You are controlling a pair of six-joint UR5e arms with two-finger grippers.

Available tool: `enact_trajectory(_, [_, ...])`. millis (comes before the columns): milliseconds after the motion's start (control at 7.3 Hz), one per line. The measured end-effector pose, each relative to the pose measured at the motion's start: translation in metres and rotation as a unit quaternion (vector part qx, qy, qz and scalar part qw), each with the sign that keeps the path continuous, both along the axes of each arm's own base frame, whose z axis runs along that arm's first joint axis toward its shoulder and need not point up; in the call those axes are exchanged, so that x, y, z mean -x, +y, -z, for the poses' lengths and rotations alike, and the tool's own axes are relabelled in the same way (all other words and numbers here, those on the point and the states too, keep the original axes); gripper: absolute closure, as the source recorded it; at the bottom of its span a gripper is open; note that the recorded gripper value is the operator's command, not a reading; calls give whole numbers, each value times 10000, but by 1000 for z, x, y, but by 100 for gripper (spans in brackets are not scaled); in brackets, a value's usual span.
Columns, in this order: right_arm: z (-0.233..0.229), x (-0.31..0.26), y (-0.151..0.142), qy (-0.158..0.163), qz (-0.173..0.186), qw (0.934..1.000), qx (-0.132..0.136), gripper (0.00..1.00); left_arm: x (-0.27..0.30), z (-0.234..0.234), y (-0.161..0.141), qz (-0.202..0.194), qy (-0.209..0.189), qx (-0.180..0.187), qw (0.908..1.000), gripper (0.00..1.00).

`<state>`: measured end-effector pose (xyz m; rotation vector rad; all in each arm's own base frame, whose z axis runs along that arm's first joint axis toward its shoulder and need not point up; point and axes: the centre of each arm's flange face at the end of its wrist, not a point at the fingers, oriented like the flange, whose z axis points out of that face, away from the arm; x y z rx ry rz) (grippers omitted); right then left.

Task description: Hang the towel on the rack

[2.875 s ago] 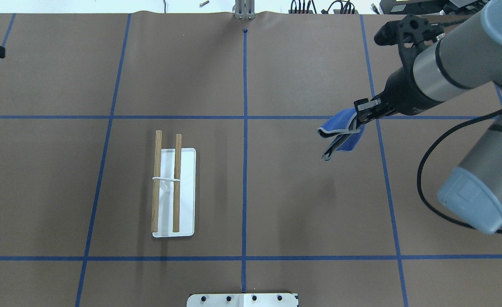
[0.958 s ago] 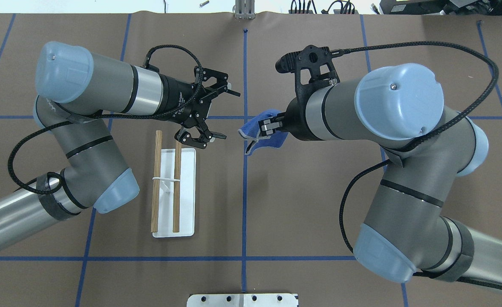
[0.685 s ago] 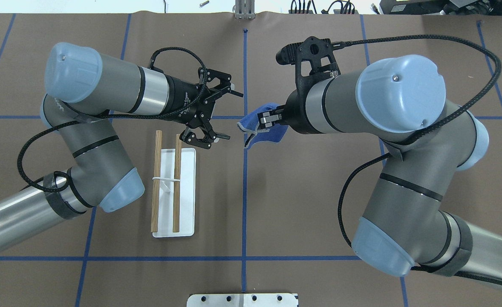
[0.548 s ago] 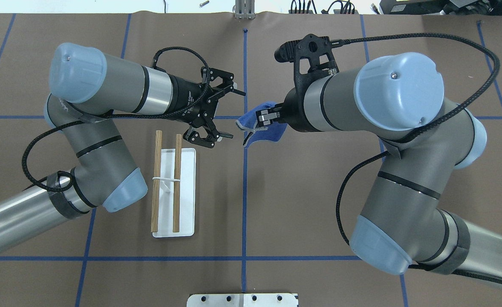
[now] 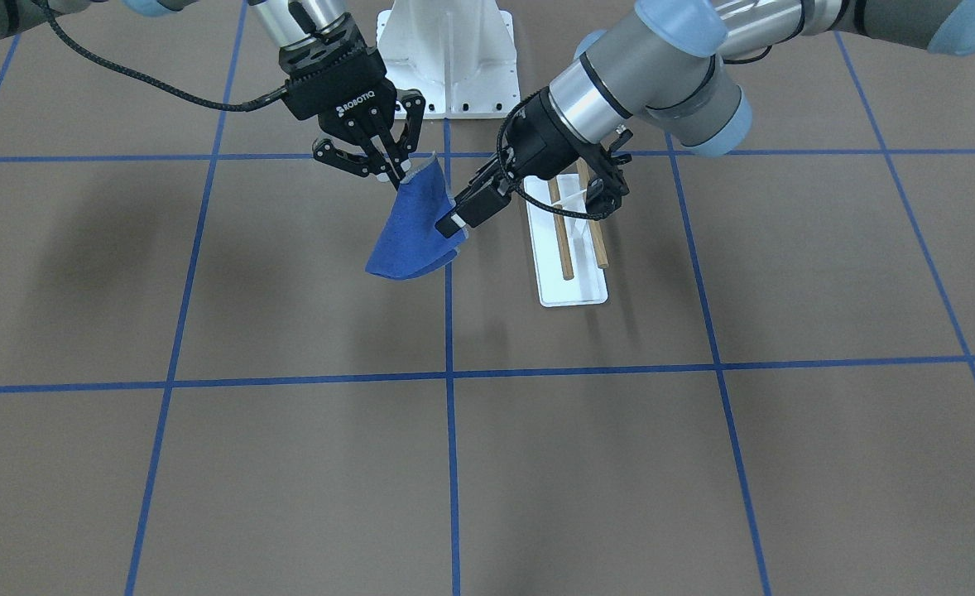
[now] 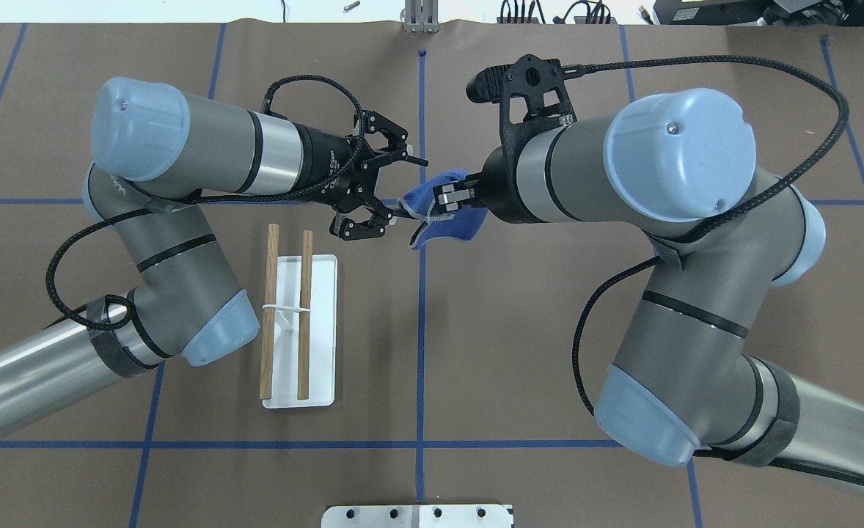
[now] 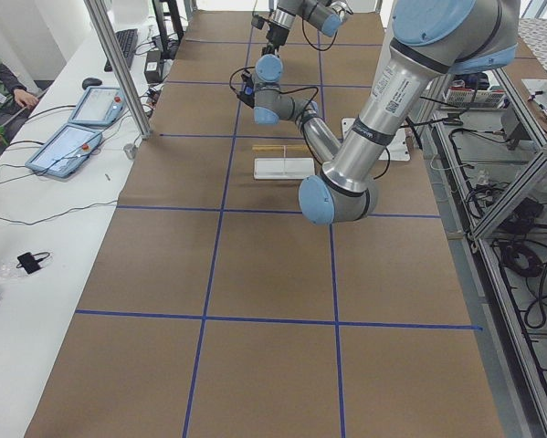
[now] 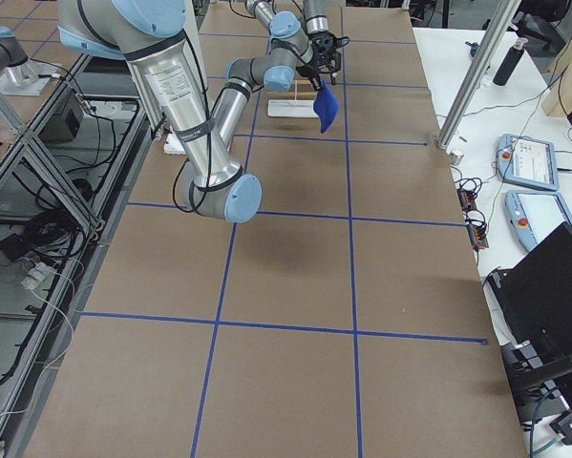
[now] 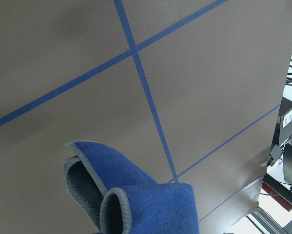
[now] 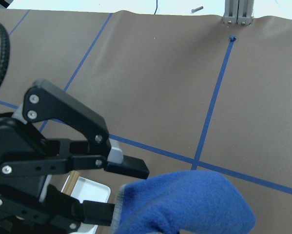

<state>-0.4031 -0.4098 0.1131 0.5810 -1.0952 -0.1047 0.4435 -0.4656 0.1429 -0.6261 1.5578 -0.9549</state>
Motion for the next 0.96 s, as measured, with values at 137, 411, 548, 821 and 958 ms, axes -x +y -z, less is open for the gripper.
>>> enact_trajectory(137, [2,-2,-2,-41,-30,10000,-1,100,0,-1,0,6,0,-7,10000,54])
enact_trajectory(411, [5,-8,-5,-113,-99,9999,26,100,0,-3,1,7,4,-37,10000,37])
enact_trajectory(548, [6,-10,-6,-132,-117,9998,29,100,0,-5,1,7,10,-61,10000,35])
enact_trajectory(821, [8,-14,-7,-161,-136,9998,28,100,-2,-9,0,8,-13,-71,10000,32])
enact_trajectory(958, [9,-16,-7,-179,-138,9997,22,100,-3,-11,-1,8,-23,-68,10000,32])
